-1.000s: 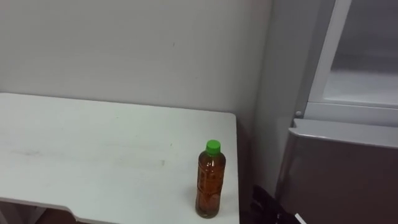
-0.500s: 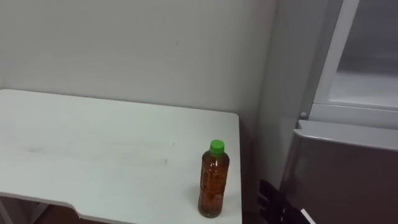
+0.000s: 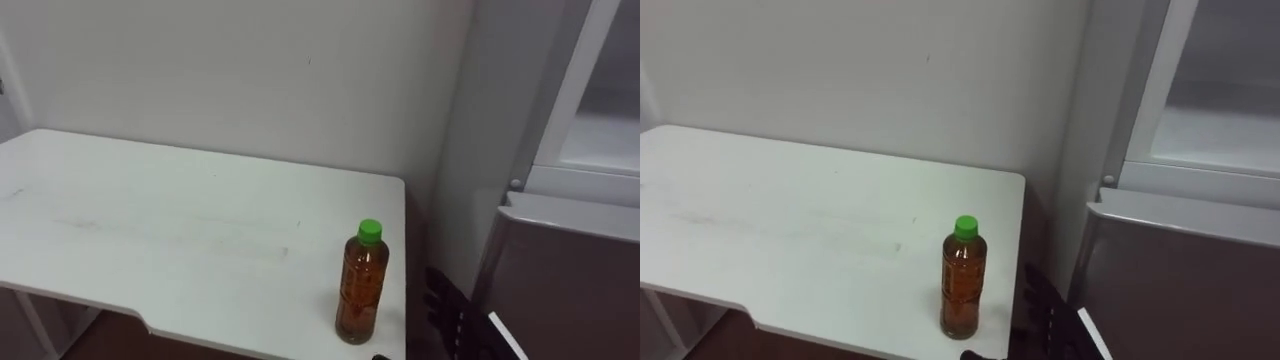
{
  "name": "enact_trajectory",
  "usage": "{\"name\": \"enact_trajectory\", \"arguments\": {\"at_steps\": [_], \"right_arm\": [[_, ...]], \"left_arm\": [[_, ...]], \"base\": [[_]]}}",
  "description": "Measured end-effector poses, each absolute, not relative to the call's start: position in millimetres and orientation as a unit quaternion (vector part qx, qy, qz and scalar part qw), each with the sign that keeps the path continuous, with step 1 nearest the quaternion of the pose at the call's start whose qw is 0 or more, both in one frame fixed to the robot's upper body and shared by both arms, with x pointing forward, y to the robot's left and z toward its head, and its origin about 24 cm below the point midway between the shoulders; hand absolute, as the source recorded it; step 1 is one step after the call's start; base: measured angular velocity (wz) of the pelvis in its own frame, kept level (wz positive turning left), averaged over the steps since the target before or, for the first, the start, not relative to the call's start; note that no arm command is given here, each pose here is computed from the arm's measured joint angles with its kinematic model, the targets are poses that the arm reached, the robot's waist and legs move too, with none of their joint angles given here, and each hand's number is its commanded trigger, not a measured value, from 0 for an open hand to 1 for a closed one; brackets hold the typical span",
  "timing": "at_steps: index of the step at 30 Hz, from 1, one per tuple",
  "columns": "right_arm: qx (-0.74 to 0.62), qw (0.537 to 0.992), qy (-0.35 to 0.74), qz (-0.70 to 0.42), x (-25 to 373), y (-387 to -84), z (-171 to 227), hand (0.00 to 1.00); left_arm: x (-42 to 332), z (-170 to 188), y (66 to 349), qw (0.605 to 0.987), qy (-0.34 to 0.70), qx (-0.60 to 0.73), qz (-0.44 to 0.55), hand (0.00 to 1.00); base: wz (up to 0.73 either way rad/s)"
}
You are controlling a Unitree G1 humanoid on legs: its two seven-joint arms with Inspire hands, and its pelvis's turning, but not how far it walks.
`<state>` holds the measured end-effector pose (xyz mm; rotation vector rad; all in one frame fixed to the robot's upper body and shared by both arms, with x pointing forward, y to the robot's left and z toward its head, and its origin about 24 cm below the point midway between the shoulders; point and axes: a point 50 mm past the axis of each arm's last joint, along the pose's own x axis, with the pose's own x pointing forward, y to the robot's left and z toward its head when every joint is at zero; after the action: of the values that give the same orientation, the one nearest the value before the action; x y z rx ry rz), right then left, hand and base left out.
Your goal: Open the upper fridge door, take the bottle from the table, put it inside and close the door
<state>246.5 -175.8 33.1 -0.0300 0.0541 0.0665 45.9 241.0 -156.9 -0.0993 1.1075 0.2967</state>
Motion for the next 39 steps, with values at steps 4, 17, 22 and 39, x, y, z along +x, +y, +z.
{"name": "enact_trajectory", "arguments": {"at_steps": [4,17,22,39], "right_arm": [[-0.014,1.000,0.009,0.012,257,-176,42,0.00],[-0.026,1.000,0.002,0.003,277,-172,48,0.00],[-0.008,1.000,-0.008,-0.006,282,-172,55,0.00],[-0.030,0.999,0.029,-0.020,303,-161,42,0.00]], "left_arm": [[42,-157,246,0.833,0.531,-0.039,0.149,0.00],[19,-160,252,0.799,0.582,-0.011,0.152,0.00],[16,-162,246,0.787,0.604,0.022,0.124,0.00],[11,-167,233,0.759,0.645,0.073,0.060,0.00]], "base": [[0.03],[0.10],[0.07],[0.01]]}}
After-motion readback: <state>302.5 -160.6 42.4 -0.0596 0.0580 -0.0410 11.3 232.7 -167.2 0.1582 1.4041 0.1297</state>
